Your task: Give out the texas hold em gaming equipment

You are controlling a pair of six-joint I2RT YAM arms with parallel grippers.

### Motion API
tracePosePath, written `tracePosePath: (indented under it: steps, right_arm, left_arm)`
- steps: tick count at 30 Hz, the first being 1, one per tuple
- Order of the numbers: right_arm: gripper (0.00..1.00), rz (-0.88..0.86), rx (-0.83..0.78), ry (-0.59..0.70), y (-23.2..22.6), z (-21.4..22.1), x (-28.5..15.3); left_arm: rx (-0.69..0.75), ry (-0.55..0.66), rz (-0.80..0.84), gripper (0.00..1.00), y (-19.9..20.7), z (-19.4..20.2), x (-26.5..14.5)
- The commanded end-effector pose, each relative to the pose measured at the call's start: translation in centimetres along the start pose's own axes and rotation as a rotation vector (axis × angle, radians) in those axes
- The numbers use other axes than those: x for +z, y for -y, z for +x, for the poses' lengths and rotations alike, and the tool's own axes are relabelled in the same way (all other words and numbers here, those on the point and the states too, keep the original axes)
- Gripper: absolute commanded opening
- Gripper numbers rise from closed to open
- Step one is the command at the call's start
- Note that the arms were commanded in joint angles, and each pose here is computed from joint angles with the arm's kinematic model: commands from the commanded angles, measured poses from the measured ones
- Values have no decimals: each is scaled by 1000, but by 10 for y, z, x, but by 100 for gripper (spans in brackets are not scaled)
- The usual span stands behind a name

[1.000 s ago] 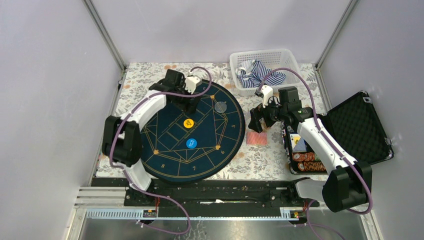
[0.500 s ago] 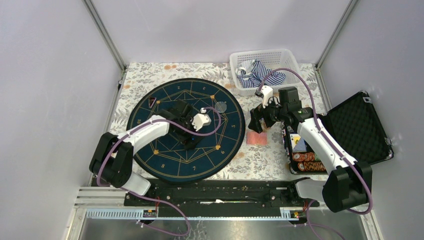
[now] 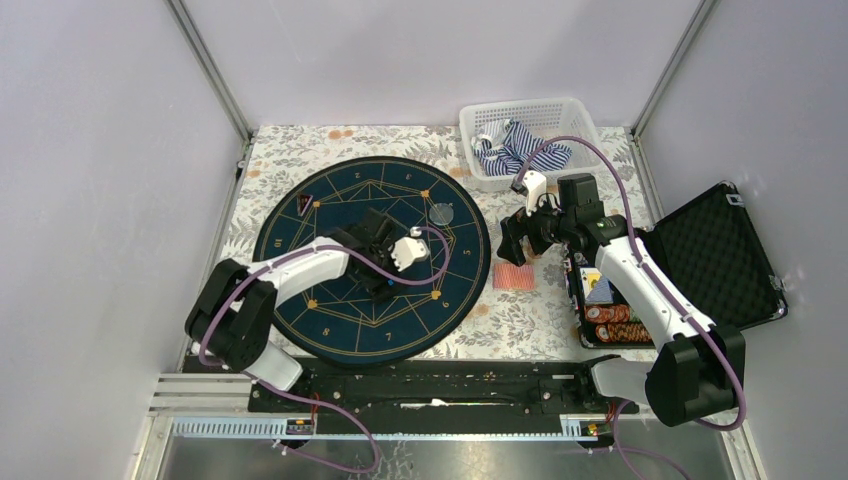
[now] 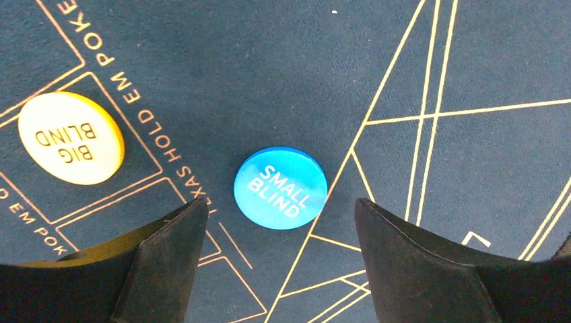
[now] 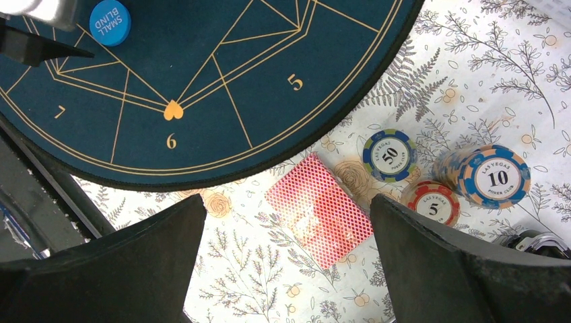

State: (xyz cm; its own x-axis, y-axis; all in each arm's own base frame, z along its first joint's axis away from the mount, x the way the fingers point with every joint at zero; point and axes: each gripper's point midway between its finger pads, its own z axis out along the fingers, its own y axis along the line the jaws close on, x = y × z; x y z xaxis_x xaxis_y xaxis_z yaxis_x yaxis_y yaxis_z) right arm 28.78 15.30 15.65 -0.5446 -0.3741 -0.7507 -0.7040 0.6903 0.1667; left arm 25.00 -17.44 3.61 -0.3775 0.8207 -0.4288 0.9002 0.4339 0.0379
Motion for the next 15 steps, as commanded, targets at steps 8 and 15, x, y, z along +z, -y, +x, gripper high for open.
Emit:
tracePosePath:
  steps: [8,15]
  right_arm:
    - [100,28,-29,34,4,-9,-7]
    - [100,27,-28,35,4,-9,-7]
  left_arm:
    - [71,-45,-43,67,6,7,16]
    - [65,-5,-47,47,3,-13,3]
